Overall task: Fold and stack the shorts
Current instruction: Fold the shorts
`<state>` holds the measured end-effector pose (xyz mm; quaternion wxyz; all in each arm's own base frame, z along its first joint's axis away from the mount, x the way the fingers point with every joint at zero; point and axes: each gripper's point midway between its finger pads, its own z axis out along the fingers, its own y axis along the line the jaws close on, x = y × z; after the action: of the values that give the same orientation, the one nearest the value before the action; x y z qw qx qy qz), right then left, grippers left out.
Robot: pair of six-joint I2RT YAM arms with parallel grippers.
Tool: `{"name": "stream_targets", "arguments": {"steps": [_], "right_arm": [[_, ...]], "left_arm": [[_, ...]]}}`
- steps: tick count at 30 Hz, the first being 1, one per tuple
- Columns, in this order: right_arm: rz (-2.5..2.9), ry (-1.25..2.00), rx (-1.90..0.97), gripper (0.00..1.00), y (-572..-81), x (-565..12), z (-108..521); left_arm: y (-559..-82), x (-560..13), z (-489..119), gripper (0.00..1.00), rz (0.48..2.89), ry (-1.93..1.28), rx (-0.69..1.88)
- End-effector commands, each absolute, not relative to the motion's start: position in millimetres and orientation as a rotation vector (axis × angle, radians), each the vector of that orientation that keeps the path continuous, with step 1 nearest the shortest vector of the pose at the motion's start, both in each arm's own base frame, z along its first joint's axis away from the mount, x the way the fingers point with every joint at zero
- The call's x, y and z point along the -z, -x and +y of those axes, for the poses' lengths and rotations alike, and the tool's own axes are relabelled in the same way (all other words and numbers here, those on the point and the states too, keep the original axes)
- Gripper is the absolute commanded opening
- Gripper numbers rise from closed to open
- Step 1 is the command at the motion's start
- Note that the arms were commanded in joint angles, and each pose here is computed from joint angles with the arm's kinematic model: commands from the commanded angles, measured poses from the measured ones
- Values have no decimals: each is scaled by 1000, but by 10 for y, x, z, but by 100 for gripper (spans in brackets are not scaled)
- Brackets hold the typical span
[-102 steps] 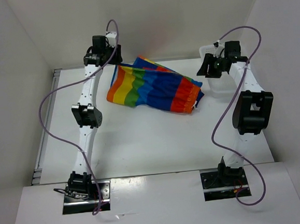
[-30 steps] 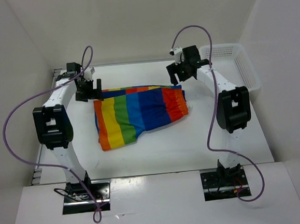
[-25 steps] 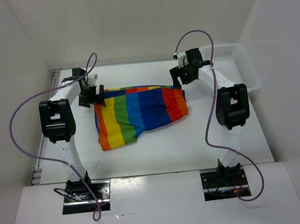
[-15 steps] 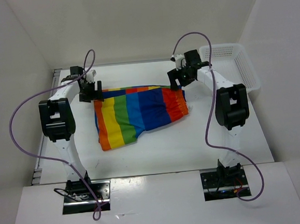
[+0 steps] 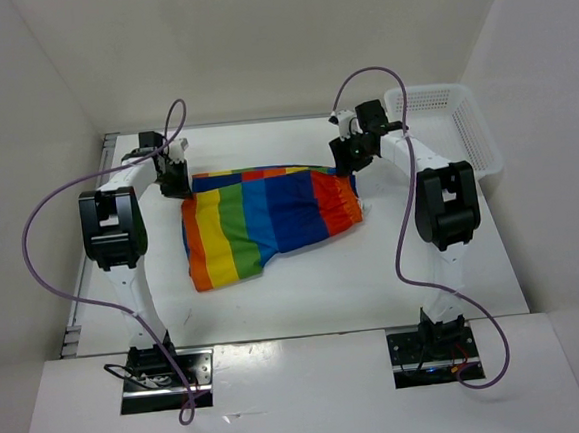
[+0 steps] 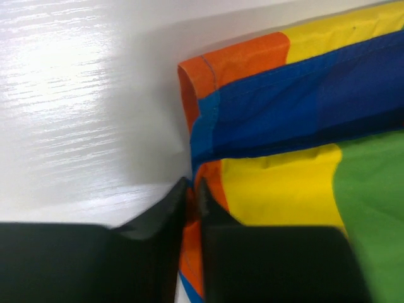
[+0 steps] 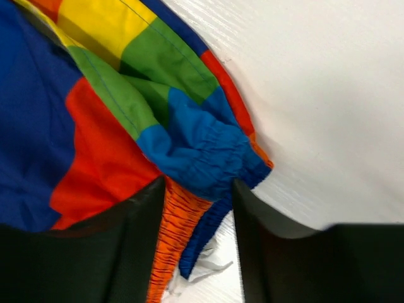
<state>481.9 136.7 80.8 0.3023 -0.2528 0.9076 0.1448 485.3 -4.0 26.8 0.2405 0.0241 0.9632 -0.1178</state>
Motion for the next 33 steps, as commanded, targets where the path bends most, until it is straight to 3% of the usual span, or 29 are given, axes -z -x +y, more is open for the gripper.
{"name": "stream_targets", "arguments": {"steps": [1, 3, 6, 9, 18, 24, 29, 33], "right_arm": [[2389, 677, -383, 48, -4866, -813, 1369], [2383, 674, -370, 36, -4891, -819, 1358], [2382, 663, -332, 24, -4927, -820, 1314], [2373, 662, -331, 0, -4947, -830, 1318], [2349, 746, -327, 0, -4634, -1052, 1267], [2383, 779, -314, 0, -4369, -994, 1192], [2395, 729, -297, 0, -4414, -994, 1011], [2409, 664, -323, 0, -4455, -989, 906]], "left_arm": [[-4932, -433, 5, 10, 2593, -71, 313], [-4911, -447, 4, 0, 2593, -71, 312], [-4884, -628, 1, 0, 2574, -75, 308], [-4864, -901, -48, 0, 2546, -88, 337], [-4709, -1886, -295, 0, 2441, -170, 293], [-4914, -2398, -550, 0, 2308, -252, 366], [-5345, -2339, -619, 0, 2246, -276, 373], [-5689, -1867, -659, 0, 2277, -283, 407]]}}
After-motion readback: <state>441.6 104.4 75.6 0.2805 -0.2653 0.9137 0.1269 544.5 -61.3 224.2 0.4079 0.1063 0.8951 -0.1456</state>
